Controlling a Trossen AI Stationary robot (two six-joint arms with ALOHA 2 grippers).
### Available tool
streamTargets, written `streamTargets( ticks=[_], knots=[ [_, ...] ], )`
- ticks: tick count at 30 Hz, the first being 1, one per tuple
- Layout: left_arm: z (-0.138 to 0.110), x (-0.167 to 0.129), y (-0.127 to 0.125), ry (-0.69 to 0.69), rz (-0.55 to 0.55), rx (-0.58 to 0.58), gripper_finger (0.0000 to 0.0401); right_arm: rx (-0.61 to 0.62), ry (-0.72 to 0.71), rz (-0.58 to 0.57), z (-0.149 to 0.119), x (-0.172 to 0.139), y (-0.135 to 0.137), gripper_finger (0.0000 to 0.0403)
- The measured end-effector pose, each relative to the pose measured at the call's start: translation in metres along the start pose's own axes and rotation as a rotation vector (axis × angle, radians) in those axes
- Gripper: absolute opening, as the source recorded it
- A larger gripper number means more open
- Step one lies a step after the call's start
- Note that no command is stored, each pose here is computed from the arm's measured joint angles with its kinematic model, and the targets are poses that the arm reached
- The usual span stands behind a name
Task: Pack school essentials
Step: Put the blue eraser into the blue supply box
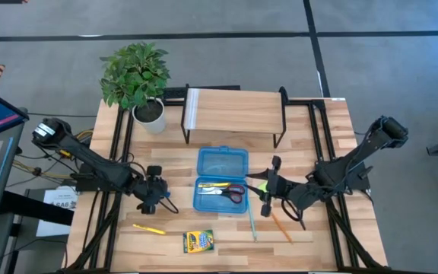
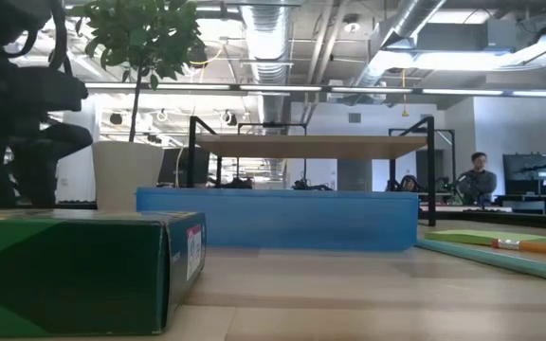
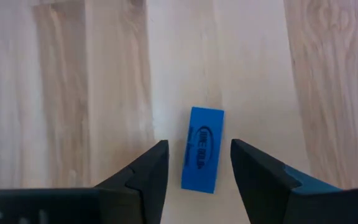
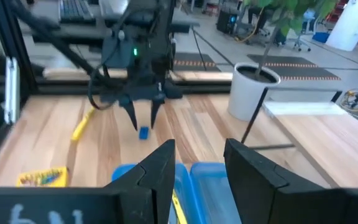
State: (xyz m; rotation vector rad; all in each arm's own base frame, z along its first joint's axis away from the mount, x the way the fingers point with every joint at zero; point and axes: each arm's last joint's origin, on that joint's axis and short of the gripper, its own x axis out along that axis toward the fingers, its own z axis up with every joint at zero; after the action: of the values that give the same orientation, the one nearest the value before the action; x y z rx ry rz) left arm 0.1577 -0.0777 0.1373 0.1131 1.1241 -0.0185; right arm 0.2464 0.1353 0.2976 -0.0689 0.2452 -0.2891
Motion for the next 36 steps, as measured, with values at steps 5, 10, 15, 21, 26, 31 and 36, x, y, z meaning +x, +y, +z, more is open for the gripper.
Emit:
streamTargets(
  ticks=[5,10,15,21,26,31,36],
  knots=[
    [-0.001,0.011,-0.002,0.056,0.022,0.001,0.0161,0.002,0.000,0.004,0.000,0.000,0.000,0.0162],
    [-0.002,0.016,-0.003,0.084,0.035,-0.005,0.0162,0.002,0.000,0.008,0.000,0.000,0.001,0.0162],
    [-0.002,0.015,-0.003,0.079,0.024,-0.005,0.0128,0.001,0.000,0.008,0.000,0.000,0.001,0.0162],
    [-0.001,0.011,-0.002,0.059,0.010,-0.008,0.0065,0.001,0.000,0.008,0.000,0.000,0.001,0.0162],
    [0.000,0.006,-0.001,0.037,0.019,-0.012,0.0042,0.002,0.000,0.008,0.000,0.000,0.001,0.0162],
    [0.015,-0.004,0.000,-0.019,0.068,0.011,0.0044,0.001,0.000,0.008,0.000,0.001,0.000,0.0162],
    [0.043,-0.019,0.003,-0.093,0.068,0.036,0.0045,0.002,0.001,0.002,0.000,0.002,-0.001,0.0162]
  ],
)
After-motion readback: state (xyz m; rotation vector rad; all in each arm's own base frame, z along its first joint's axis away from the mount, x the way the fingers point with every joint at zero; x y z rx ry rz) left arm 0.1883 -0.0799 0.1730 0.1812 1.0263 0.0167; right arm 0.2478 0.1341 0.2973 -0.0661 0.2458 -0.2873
